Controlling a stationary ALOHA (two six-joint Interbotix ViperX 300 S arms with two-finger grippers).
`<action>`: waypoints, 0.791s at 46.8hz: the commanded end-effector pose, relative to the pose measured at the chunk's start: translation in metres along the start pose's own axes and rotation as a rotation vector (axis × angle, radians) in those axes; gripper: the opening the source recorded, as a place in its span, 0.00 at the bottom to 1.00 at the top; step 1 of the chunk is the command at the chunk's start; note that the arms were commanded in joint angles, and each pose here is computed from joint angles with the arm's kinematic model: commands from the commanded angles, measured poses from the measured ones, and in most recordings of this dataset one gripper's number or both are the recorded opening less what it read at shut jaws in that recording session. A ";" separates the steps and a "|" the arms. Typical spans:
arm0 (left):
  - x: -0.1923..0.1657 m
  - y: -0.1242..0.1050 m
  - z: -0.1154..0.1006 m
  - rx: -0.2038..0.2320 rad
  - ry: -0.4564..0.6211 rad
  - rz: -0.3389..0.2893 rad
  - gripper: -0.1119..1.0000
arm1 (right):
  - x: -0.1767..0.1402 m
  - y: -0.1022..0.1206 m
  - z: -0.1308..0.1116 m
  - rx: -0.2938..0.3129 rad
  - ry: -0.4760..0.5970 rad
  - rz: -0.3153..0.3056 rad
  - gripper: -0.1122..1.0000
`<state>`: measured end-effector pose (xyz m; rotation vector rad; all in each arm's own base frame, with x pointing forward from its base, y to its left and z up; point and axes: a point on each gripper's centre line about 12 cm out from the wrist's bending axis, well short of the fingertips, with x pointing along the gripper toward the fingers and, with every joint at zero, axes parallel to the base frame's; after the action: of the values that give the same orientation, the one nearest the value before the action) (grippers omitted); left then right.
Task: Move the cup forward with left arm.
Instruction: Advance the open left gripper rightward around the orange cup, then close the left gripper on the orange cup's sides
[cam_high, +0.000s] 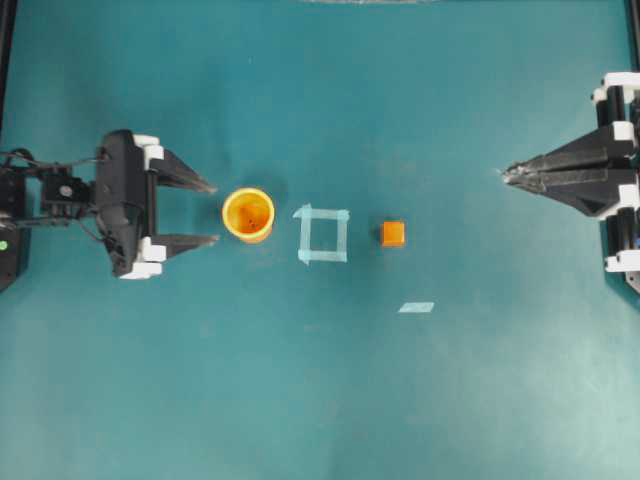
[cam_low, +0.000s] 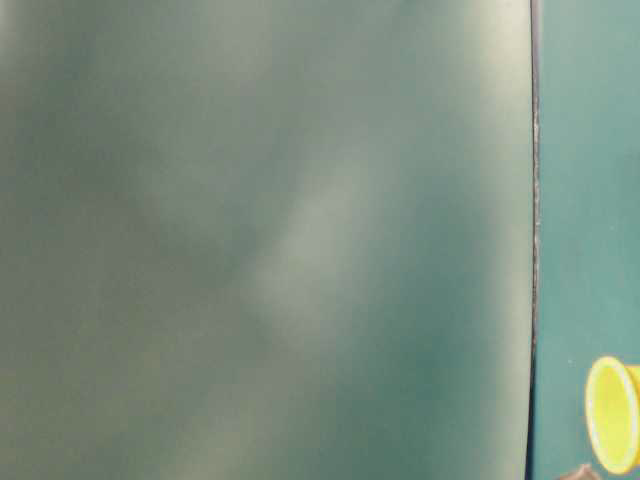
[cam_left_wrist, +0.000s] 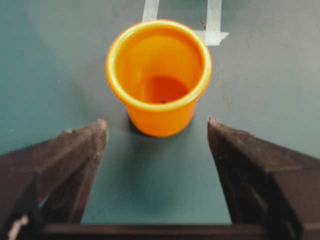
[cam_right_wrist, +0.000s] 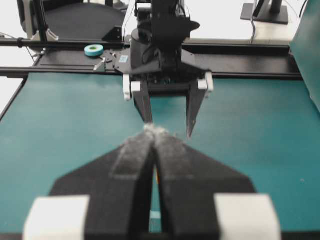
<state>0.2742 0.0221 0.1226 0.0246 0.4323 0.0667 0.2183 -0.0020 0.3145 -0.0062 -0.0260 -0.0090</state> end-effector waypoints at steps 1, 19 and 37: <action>0.010 -0.001 0.009 0.005 -0.026 -0.004 0.81 | 0.002 0.000 0.015 0.000 -0.043 -0.001 0.10; 0.036 -0.002 0.001 0.007 0.018 -0.008 0.81 | 0.002 0.000 0.018 0.001 -0.051 -0.001 0.10; 0.055 -0.007 0.004 0.012 -0.012 -0.022 0.81 | 0.002 0.000 0.018 0.000 -0.052 -0.002 0.10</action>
<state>0.3169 0.0221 0.0952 0.0262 0.4628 0.0538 0.2183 -0.0020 0.3180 -0.0047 -0.0353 -0.0090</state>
